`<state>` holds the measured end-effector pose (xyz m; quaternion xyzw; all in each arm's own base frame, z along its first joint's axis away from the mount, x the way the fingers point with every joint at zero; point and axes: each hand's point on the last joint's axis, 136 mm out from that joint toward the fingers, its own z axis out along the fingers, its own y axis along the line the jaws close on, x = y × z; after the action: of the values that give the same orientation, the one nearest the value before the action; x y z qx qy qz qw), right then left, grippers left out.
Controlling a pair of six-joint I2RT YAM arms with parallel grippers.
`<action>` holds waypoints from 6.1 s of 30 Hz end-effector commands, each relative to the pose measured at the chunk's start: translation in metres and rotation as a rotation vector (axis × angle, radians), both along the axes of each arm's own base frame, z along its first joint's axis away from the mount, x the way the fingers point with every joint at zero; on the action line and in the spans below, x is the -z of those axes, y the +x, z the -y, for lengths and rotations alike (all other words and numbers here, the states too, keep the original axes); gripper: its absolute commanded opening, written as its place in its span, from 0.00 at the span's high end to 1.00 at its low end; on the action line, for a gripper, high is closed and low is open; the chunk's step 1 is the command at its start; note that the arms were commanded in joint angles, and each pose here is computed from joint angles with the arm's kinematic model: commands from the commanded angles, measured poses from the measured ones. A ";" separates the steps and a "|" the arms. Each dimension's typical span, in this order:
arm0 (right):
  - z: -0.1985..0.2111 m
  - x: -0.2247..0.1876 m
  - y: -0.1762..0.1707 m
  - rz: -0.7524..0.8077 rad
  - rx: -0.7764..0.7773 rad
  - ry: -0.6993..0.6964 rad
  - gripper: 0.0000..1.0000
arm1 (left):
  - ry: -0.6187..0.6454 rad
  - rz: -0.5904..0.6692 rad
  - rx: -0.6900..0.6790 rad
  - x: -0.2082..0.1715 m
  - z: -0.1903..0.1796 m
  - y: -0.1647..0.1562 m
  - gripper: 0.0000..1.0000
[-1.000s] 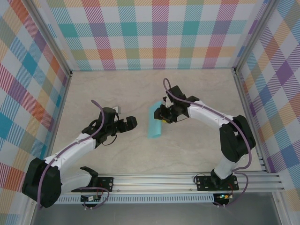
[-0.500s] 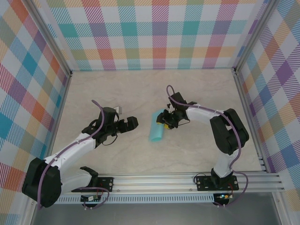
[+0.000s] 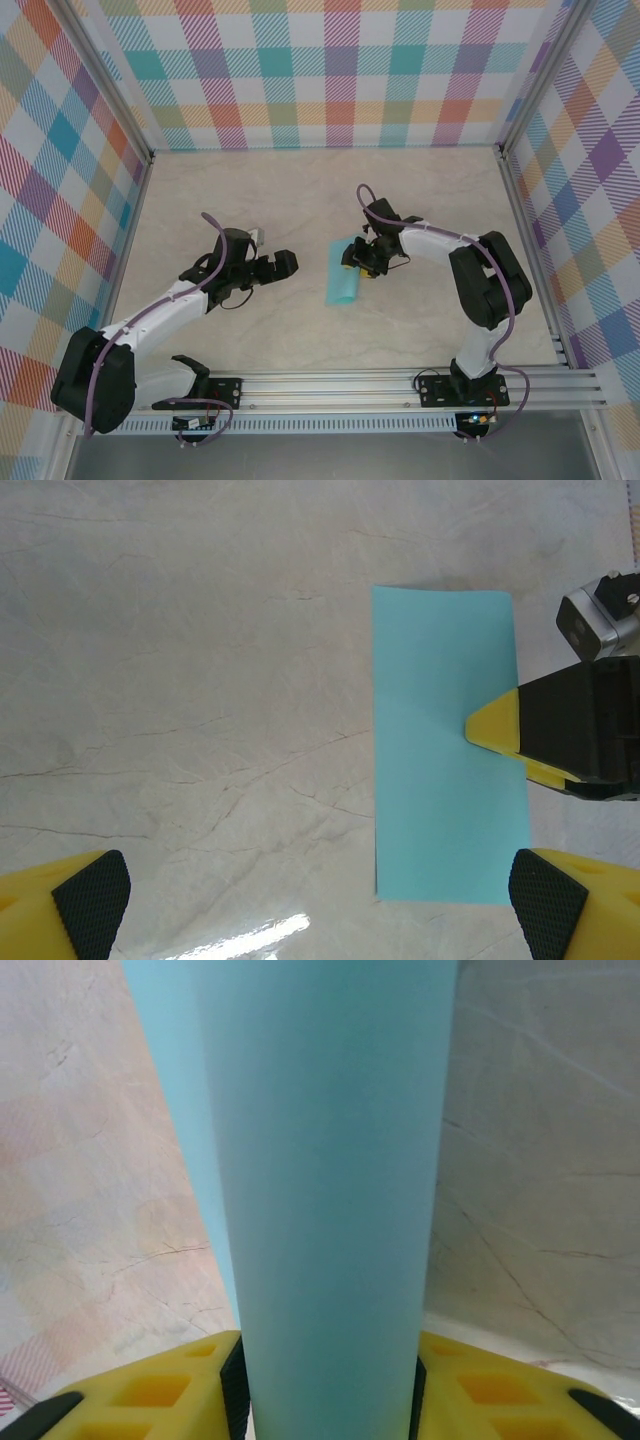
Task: Fold a paper plane with a square sheet of paper (pick it up from the middle)
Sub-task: Fold the square sheet of paper in half at the center of the table.
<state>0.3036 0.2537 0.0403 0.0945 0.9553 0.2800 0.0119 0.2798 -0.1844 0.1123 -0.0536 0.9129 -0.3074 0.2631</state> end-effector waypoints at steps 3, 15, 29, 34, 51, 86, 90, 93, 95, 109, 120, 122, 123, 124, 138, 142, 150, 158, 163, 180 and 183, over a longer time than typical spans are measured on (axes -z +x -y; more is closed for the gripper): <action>-0.022 -0.011 0.005 -0.007 0.003 0.154 0.58 | -0.018 0.030 0.008 -0.013 0.006 0.007 0.00; -0.036 0.002 0.033 -0.012 0.053 0.168 0.56 | 0.006 0.037 0.001 -0.015 0.003 0.007 0.00; -0.002 0.006 0.023 -0.002 0.045 -0.040 0.36 | -0.006 0.028 0.032 -0.012 0.009 0.007 0.00; 0.004 -0.001 0.022 0.017 0.042 -0.076 0.35 | -0.007 0.029 0.036 -0.013 0.010 0.008 0.00; 0.027 0.003 0.016 -0.003 0.031 -0.272 0.46 | -0.025 0.015 0.055 -0.013 0.016 0.010 0.01; 0.018 0.025 0.019 -0.048 0.039 -0.266 0.41 | -0.014 0.017 0.070 -0.005 0.018 0.011 0.01; 0.017 0.028 0.018 -0.055 0.026 -0.264 0.41 | -0.008 0.009 0.072 -0.002 0.018 0.011 0.01; 0.017 0.029 0.018 -0.056 0.025 -0.266 0.41 | -0.010 0.007 0.072 0.000 0.019 0.012 0.01; 0.018 0.029 0.018 -0.057 0.022 -0.274 0.41 | -0.011 0.006 0.074 0.000 0.020 0.012 0.01; 0.026 0.044 0.010 -0.113 0.012 -0.347 0.41 | -0.004 0.009 0.066 0.000 0.018 0.013 0.04; 0.033 0.052 0.005 -0.131 0.002 -0.394 0.41 | -0.008 -0.001 0.076 0.002 0.021 0.015 0.08; 0.034 0.054 0.004 -0.135 0.000 -0.399 0.41 | -0.008 -0.004 0.077 0.003 0.022 0.015 0.11; 0.034 0.054 0.004 -0.137 0.001 -0.399 0.41 | -0.008 -0.007 0.078 0.003 0.022 0.015 0.13; 0.034 0.055 0.003 -0.139 0.001 -0.399 0.41 | -0.008 -0.009 0.079 0.003 0.022 0.015 0.15; 0.031 0.056 0.001 -0.141 -0.029 -0.392 0.40 | -0.021 -0.049 0.095 0.006 0.032 0.021 0.45; 0.031 0.055 0.000 -0.137 -0.039 -0.396 0.39 | -0.024 -0.045 0.098 0.005 0.033 0.022 0.48; 0.033 0.059 -0.001 -0.149 -0.034 -0.409 0.39 | -0.042 -0.042 0.114 0.004 0.036 0.022 0.52; 0.037 0.061 0.000 -0.156 -0.002 -0.431 0.39 | -0.046 -0.072 0.130 0.009 0.045 0.025 0.59; 0.040 0.064 -0.001 -0.161 0.006 -0.438 0.40 | -0.048 -0.076 0.134 0.010 0.050 0.027 0.60; 0.037 0.064 -0.003 -0.167 -0.025 -0.428 0.38 | -0.052 -0.096 0.135 0.017 0.066 0.034 0.75; 0.035 0.061 -0.003 -0.156 -0.041 -0.412 0.36 | -0.034 -0.074 0.105 0.014 0.059 0.035 0.74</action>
<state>0.3249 0.2376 0.0182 0.0961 0.9875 0.1250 0.0011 0.3107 -0.2420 0.0874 -0.0181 0.9232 -0.3344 0.1887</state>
